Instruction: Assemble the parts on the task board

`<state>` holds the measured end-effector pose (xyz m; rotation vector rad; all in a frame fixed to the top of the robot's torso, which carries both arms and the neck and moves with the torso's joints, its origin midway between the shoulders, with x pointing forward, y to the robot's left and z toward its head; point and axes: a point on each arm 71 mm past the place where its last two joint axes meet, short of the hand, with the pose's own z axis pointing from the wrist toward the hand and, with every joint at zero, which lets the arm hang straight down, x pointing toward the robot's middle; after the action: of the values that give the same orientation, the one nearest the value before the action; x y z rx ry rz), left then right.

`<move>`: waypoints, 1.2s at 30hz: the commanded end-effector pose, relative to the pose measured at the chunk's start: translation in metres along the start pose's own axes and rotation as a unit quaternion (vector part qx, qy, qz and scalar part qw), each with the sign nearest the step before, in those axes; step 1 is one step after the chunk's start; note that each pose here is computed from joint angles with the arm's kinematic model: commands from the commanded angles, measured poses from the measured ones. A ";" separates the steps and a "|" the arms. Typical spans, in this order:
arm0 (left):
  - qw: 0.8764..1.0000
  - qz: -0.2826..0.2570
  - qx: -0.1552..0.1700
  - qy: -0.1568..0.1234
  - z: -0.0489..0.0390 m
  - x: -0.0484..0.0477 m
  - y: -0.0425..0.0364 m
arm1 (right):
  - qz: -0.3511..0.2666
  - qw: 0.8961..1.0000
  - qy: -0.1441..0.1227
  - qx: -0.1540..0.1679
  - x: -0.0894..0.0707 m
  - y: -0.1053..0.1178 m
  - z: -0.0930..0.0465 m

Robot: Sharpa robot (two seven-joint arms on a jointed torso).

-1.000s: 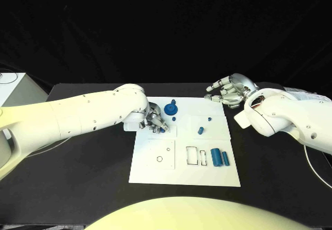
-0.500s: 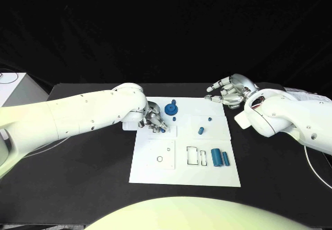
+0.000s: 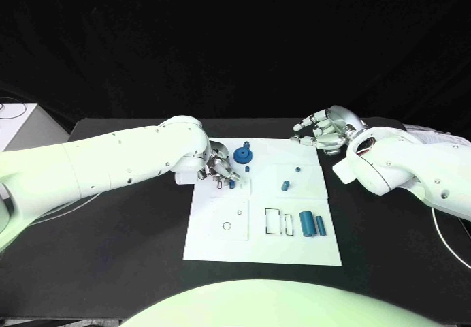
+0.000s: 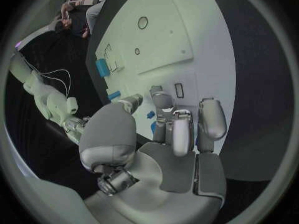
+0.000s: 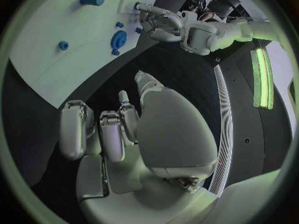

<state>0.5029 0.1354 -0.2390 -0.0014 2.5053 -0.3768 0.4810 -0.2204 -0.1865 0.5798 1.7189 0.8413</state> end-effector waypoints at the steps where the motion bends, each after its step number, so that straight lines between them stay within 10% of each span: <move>1: 1.000 -0.020 0.017 -0.006 -0.0040 -0.0030 -0.0037 | -0.002 1.000 0.004 -0.007 0.001 0.001 0.000; 11: 0.997 -0.056 0.036 -0.033 -0.0268 -0.0242 0.0042 | 0.000 1.000 0.000 -0.006 -0.001 -0.001 0.001; 19: 0.994 -0.087 0.029 -0.066 -0.0468 -0.0601 0.0261 | 0.001 1.000 -0.005 -0.005 -0.004 -0.003 0.001; 36: 0.992 -0.078 -0.027 -0.094 -0.0318 -0.0896 0.0448 | 0.003 1.000 -0.005 -0.007 -0.004 -0.003 0.001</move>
<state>0.5603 0.1953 -0.1755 -0.2994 2.3321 -0.3859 0.4840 -0.2258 -0.1874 0.5871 1.7069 0.8387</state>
